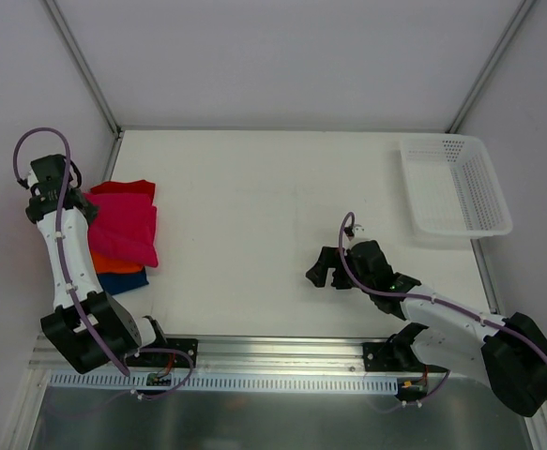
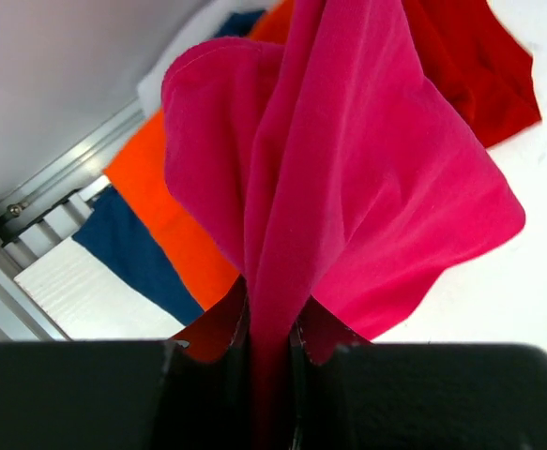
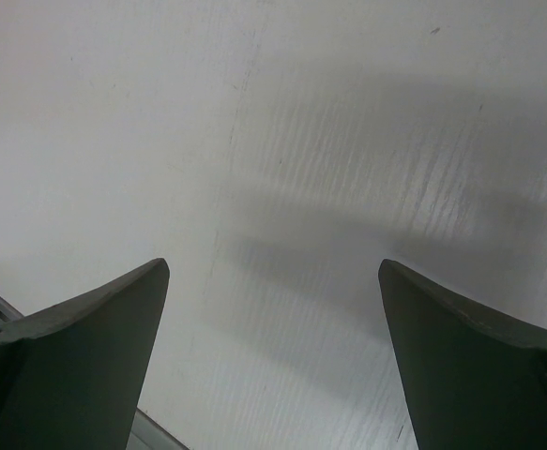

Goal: Fold and stack the t-shirts
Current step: Neatly place the folded tshirt to the corner

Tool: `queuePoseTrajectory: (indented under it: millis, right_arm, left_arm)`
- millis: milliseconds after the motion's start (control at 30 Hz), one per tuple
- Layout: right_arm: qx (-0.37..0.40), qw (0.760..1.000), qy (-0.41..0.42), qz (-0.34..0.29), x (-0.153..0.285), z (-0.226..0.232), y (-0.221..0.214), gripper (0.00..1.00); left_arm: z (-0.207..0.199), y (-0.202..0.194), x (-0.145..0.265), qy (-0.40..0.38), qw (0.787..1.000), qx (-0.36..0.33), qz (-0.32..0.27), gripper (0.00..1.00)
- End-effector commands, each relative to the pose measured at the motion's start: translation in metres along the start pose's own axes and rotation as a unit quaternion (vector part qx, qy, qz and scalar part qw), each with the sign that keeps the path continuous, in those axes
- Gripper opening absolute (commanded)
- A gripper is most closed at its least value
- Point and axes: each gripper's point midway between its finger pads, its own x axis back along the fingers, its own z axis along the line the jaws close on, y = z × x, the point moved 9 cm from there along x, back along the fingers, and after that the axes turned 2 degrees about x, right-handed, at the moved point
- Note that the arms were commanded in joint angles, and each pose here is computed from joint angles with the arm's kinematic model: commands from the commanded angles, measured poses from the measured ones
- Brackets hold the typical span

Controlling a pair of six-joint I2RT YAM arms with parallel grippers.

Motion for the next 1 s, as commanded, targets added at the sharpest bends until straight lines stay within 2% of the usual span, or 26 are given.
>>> queuePoseTrajectory:
  millis: [0, 167, 400, 733, 767, 800, 833, 867, 933, 967]
  right_arm:
    - [0.014, 1.000, 0.017, -0.011, 0.003, 0.008, 0.010, 1.00]
    - [0.015, 1.000, 0.017, -0.010, 0.004, 0.007, 0.009, 1.00]
    - [0.015, 1.000, 0.019, -0.006, 0.005, 0.004, 0.004, 0.99]
    - [0.010, 1.000, 0.012, -0.003, 0.006, 0.000, -0.001, 0.99]
    - [0.011, 1.000, 0.011, -0.002, 0.006, 0.000, -0.002, 0.99]
    - [0.009, 1.000, 0.011, -0.003, 0.006, 0.000, -0.002, 0.99]
    - [0.009, 1.000, 0.011, -0.001, 0.005, 0.000, -0.002, 0.99]
    - [0.010, 1.000, 0.010, 0.001, 0.005, 0.000, -0.002, 1.00]
    - [0.009, 1.000, 0.009, 0.004, 0.003, 0.000, -0.001, 0.99]
    - [0.009, 1.000, 0.012, 0.006, 0.002, 0.001, -0.001, 1.00]
  left_arm:
    - [0.010, 0.030, 0.017, 0.022, 0.996, 0.059, -0.068, 0.00]
    - [0.022, 0.024, 0.003, 0.076, 0.991, 0.085, -0.068, 0.00]
    - [0.017, 0.014, -0.041, 0.067, 0.994, 0.084, 0.004, 0.00]
    - [0.020, 0.003, -0.086, 0.118, 0.988, 0.086, 0.049, 0.00]
    - [0.021, 0.000, -0.088, 0.124, 0.987, 0.089, 0.051, 0.04]
    - [0.024, 0.001, -0.087, 0.135, 0.986, 0.090, 0.044, 0.12]
    - [0.025, 0.001, -0.085, 0.138, 0.985, 0.093, 0.039, 0.42]
    - [0.025, 0.004, -0.078, 0.136, 0.986, 0.096, 0.027, 0.62]
    - [0.023, 0.010, -0.067, 0.135, 0.986, 0.101, 0.000, 0.86]
    - [0.016, 0.016, -0.051, 0.117, 0.988, 0.098, -0.026, 0.90]
